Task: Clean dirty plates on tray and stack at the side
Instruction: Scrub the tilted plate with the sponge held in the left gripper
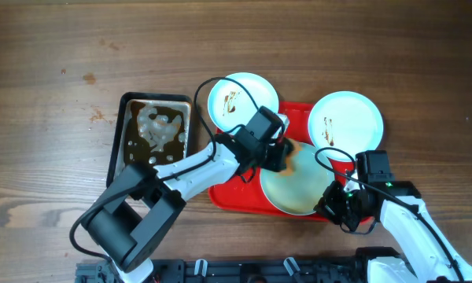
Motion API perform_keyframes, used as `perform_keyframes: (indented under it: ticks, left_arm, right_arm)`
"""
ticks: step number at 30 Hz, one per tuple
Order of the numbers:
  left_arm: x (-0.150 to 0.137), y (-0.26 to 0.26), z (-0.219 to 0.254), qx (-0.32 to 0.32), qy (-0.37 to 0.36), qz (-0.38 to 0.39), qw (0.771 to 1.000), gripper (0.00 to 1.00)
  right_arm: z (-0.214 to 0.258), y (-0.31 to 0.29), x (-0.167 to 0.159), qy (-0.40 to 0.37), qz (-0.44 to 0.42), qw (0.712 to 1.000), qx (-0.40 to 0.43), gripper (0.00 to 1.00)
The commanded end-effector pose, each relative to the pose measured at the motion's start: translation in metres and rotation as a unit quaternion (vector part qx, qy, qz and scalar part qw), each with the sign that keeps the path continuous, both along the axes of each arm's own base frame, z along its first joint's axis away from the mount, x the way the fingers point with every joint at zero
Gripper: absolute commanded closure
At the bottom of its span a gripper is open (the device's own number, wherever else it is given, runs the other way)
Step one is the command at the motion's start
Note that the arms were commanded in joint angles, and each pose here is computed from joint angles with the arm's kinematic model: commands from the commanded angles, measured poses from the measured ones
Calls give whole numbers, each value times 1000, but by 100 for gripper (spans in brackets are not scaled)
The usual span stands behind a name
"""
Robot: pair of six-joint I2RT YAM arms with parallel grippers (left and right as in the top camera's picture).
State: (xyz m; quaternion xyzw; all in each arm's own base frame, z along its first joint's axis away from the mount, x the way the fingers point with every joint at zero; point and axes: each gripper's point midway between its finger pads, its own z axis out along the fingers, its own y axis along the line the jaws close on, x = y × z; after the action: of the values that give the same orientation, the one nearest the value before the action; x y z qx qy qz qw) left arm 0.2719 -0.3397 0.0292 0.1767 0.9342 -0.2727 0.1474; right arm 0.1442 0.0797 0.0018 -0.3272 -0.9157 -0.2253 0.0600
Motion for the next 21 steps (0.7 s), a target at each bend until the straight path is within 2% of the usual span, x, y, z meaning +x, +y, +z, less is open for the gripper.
perform_keyframes:
  ticks: [1, 6, 9, 12, 15, 19, 21]
  left_arm:
    - [-23, -26, 8, -62, 51, -28, 996, 96]
    - [-47, -47, 7, -72, 78, -26, 994, 96]
    - [-44, -45, -20, -33, 63, -5, 997, 96]
    - [-19, -29, -41, -3, 30, 13, 999, 96]
    - [21, -11, -39, 6, -30, 22, 999, 96]
    - [61, 21, -38, 25, -59, 84, 994, 96]
    - [66, 34, -41, 34, -48, 98, 993, 96]
  right_arm:
    - [-12, -12, -15, 24, 16, 999, -40, 96]
    - [-12, -12, -15, 23, 16, 999, -40, 96]
    - [-11, -12, -16, 24, 16, 999, -40, 96]
    - [-12, -12, -16, 24, 16, 999, -40, 96]
    - [-11, -12, -17, 26, 15, 999, -40, 96]
    - [-12, -13, -18, 30, 16, 999, -42, 96]
    - [-12, -13, -18, 30, 16, 999, -42, 96]
